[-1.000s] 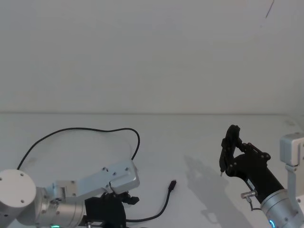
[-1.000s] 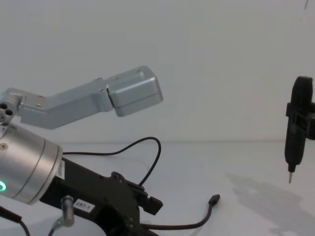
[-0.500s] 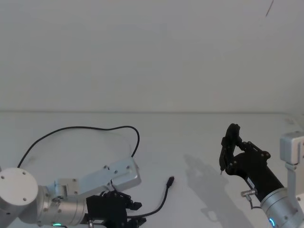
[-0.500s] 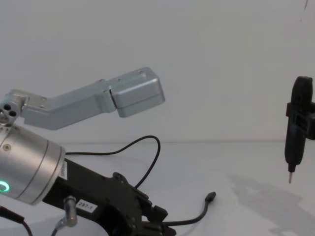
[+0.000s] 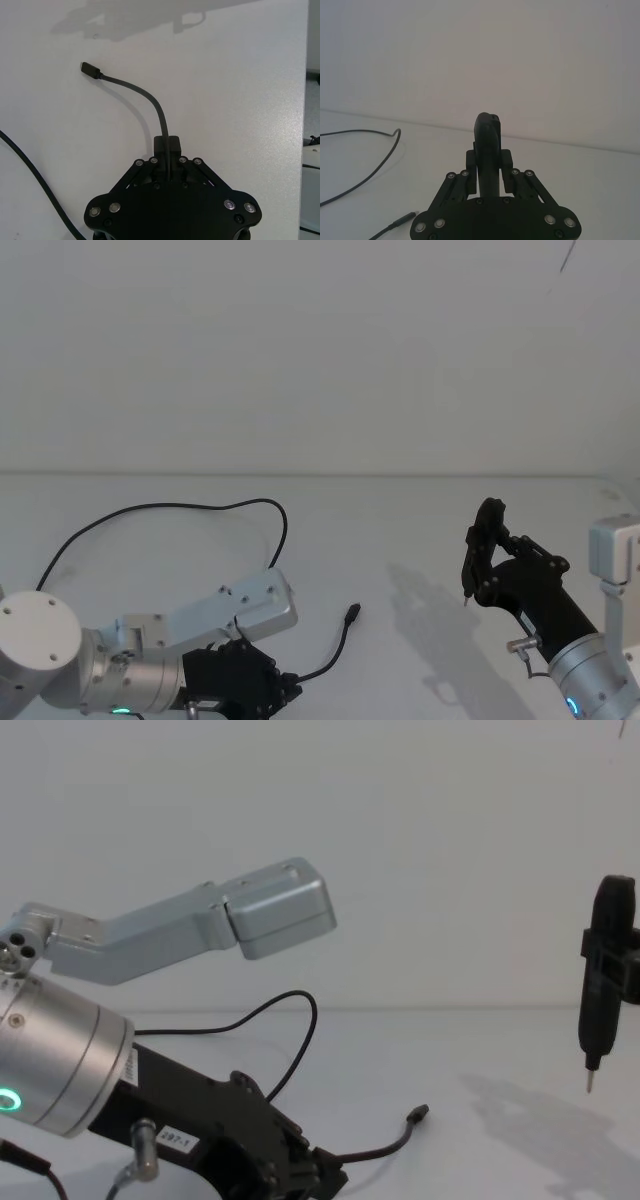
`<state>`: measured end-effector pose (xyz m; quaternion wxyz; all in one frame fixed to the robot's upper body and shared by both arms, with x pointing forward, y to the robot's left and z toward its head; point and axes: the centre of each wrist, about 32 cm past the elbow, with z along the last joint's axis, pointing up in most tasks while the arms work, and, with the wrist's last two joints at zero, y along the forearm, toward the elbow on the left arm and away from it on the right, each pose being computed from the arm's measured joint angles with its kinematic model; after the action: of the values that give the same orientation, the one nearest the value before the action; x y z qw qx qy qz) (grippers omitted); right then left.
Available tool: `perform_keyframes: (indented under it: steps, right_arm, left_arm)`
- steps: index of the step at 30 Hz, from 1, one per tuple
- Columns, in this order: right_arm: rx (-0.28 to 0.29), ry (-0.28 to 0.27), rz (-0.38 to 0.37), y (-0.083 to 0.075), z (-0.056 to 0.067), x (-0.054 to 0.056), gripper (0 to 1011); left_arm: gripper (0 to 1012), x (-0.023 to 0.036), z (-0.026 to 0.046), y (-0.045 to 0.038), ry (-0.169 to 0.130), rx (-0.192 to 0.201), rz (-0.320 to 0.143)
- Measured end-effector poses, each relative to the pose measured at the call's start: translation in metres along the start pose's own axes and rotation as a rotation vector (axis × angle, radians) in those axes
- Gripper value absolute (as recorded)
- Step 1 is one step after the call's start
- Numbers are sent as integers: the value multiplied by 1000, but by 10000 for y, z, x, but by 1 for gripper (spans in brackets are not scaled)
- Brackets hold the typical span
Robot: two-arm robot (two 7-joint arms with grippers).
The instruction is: Pick up the data cable with the one hand.
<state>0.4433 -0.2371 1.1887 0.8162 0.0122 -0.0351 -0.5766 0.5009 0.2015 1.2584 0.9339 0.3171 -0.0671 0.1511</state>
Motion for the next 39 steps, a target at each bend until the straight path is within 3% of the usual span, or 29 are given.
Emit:
perform_keyframes:
  steps: [7, 18, 28, 39]
  right_arm:
    - [0, 0, 0, 0, 0, 0, 283]
    - [23, 7, 41, -13, 55, 139, 283]
    - [44, 49, 150, -87, 192, 483, 283]
    - [26, 117, 270, -179, 354, 799, 283]
  left_arm:
    - [54, -7, 14, -21, -11, -3, -4]
    - [54, -4, 70, -90, -85, -37, -66]
    - [54, 58, 108, -100, -171, -65, -146]
    - [54, 126, 142, 17, -237, -72, -134]
